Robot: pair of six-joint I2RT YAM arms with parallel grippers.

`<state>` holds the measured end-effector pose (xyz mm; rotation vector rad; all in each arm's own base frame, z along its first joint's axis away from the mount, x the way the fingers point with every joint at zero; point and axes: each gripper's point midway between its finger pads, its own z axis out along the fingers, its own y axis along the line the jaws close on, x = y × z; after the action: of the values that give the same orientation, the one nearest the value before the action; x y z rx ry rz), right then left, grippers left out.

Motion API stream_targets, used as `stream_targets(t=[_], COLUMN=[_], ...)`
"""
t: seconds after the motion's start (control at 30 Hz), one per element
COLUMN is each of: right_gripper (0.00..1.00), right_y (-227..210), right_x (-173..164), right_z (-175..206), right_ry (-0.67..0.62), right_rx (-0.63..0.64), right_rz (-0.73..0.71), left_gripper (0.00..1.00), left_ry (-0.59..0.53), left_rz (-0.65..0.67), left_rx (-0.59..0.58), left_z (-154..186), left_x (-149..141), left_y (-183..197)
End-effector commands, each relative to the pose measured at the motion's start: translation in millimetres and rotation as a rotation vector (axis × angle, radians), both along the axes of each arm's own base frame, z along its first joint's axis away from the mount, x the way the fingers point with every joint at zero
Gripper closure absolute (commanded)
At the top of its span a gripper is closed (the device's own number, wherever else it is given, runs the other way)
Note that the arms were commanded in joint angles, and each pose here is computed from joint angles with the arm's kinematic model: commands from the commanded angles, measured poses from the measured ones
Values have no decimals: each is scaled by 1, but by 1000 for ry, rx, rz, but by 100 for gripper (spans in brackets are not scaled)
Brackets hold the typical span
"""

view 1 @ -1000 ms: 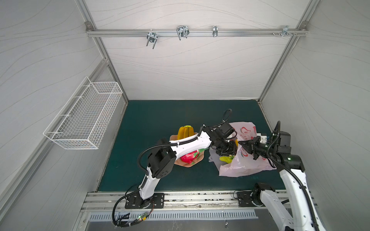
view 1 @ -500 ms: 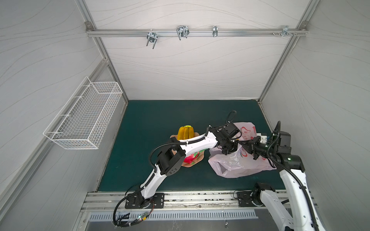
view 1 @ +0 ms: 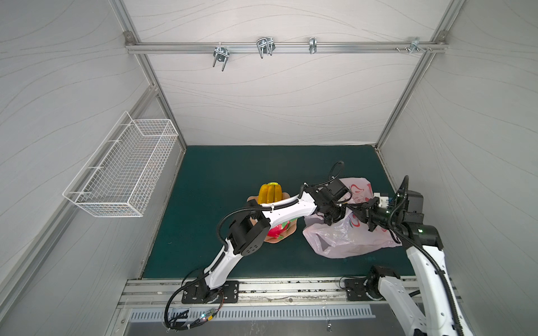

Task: Place the fruits into the plastic bag
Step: Place the fruit in the plastic bag.

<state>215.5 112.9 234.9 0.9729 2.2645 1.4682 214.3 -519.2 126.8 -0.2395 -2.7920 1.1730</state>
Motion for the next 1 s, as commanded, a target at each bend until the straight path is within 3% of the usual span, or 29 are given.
stream_targets(t=[0.0, 0.4, 0.67, 0.97], right_gripper=[100, 100, 100, 99], right_y=[0, -2, -4, -5], right_x=[0, 4, 6, 7], right_z=[2, 5, 6, 8], right_ry=[6, 3, -1, -3], right_rx=[15, 8, 3, 3], right_rz=[-7, -17, -27, -32], left_gripper=[13, 13, 15, 15], left_ry=[-38, -131, -210, -311], left_rz=[2, -37, -81, -114], left_rx=[-40, 79, 267, 386], left_z=[28, 47, 50, 61], left_x=[4, -3, -8, -3], left_y=[11, 75, 130, 186])
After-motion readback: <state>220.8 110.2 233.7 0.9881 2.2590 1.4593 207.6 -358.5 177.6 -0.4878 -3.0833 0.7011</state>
